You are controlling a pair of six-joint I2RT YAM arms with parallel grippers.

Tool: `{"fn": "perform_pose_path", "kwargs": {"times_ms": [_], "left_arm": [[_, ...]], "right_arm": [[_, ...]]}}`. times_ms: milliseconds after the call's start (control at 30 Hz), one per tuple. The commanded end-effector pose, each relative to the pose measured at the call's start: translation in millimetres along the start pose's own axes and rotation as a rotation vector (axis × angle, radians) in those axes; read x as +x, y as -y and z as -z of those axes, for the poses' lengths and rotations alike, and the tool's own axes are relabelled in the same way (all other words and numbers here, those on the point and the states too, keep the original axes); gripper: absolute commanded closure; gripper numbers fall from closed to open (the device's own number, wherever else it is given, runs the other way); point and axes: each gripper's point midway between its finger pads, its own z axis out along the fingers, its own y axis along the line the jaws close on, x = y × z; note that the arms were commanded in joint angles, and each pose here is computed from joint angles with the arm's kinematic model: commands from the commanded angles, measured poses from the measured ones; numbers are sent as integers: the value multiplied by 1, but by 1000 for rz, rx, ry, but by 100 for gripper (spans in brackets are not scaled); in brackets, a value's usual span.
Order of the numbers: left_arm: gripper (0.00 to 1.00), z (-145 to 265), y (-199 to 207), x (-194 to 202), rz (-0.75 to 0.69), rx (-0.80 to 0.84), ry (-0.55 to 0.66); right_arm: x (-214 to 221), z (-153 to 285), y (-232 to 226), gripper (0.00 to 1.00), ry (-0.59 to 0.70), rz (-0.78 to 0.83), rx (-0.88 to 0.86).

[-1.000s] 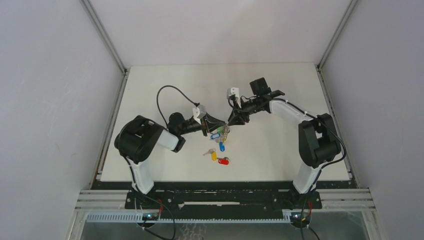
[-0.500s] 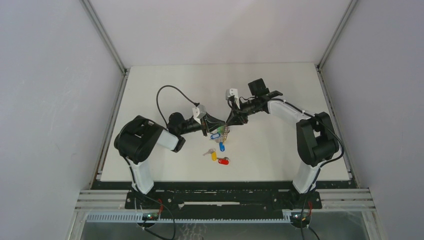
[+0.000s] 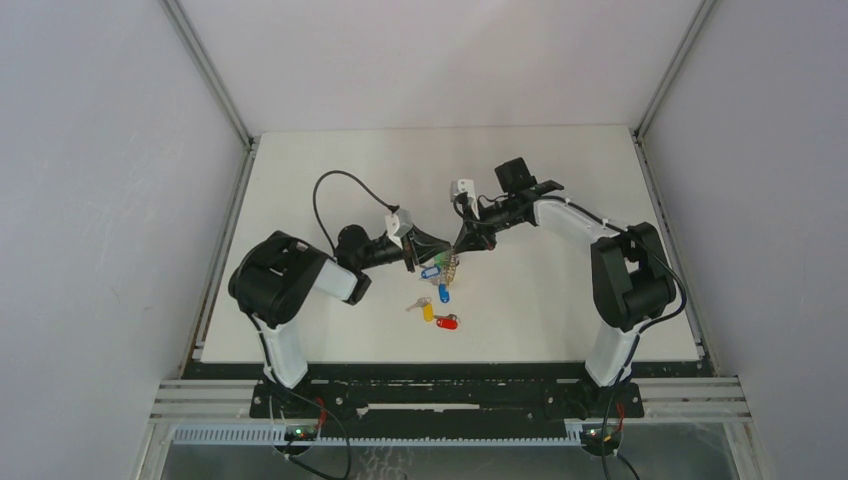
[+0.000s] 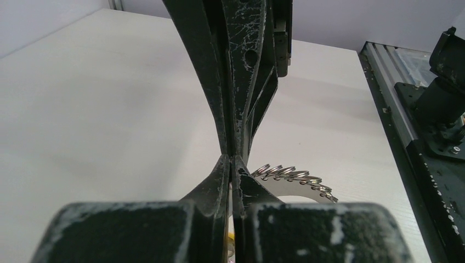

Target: Put the keys on the keyring

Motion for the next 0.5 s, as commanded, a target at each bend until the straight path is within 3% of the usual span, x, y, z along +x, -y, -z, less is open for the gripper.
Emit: {"fn": "perform_pose_path", "kwargs": {"times_ms": [0, 233, 467], "left_arm": [[92, -2, 3, -20, -71, 24, 50], [74, -2, 1, -10, -79, 26, 33], [72, -1, -4, -3, -73, 0, 24]], "right_arm": [[-12, 12, 9, 100, -66, 68, 67], [-10, 23, 9, 100, -309, 87, 151], [-18, 24, 4, 100, -483, 136, 189]]}}
